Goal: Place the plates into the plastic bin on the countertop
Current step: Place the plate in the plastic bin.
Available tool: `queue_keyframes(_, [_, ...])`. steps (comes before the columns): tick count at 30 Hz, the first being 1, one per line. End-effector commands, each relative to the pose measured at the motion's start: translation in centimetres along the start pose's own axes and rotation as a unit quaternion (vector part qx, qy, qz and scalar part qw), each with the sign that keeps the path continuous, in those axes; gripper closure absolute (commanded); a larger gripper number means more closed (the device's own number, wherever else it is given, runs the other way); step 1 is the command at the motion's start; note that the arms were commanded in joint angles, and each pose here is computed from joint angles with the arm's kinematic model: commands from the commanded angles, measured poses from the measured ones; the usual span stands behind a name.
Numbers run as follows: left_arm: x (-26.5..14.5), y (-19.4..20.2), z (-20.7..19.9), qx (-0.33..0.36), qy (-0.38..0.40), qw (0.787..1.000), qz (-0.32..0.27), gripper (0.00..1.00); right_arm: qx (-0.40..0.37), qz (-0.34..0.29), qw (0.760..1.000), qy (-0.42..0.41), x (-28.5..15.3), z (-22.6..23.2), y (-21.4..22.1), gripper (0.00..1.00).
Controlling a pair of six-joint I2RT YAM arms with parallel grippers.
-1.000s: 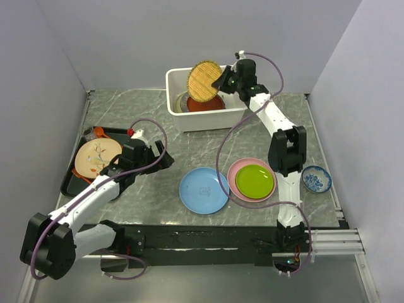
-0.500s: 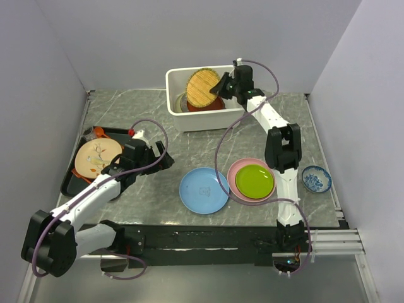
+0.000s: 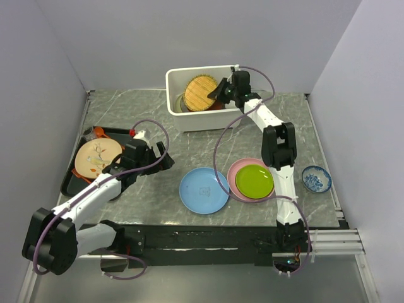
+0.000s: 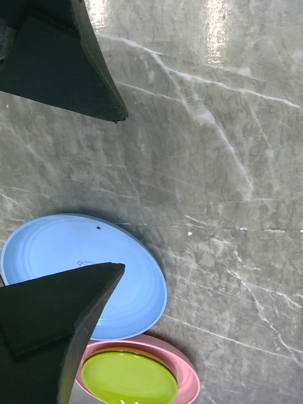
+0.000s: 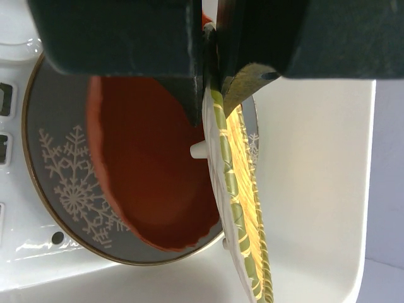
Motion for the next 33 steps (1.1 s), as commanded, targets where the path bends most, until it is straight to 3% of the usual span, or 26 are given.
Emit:
queue_keyframes(1, [0.3,0.0,0.0,0.01,0.003,1.0,-0.006,0.01,-0.023,-0.029,0.998,-0.047,-0.8,2.6,-2.1,0.85])
queue_keyframes(12, [0.3,-0.4,-0.2,0.013,0.004,1.0,-0.008,0.01,-0.037,-0.034,0.998,-0.022,-2.2,3.0,-2.7,0.41])
queue_keyframes(18, [0.0,-0.5,-0.3,0.011,0.008,1.0,-0.012,0.01,-0.053,-0.054,0.997,0.029,-3.9,3.9,-3.7,0.25])
queue_keyframes(27, [-0.3,-0.6,-0.5,0.011,0.012,1.0,-0.013,0.01,-0.102,-0.086,0.988,0.082,-7.3,5.8,-4.1,0.19])
queue_keyframes(33, [-0.6,-0.6,-0.6,0.012,0.012,1.0,-0.015,0.01,-0.12,-0.112,0.985,0.056,-9.2,8.4,-4.4,0.16])
Point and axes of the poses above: each gripper's point midway between its finger pads, its own x axis out along the fingers, its own z axis along the line the jaws close on, y = z × x, the point moved 9 cm from there along -x, back along the fingers, and after that the axes turned 13 degrees about x, right-handed, at the moved point
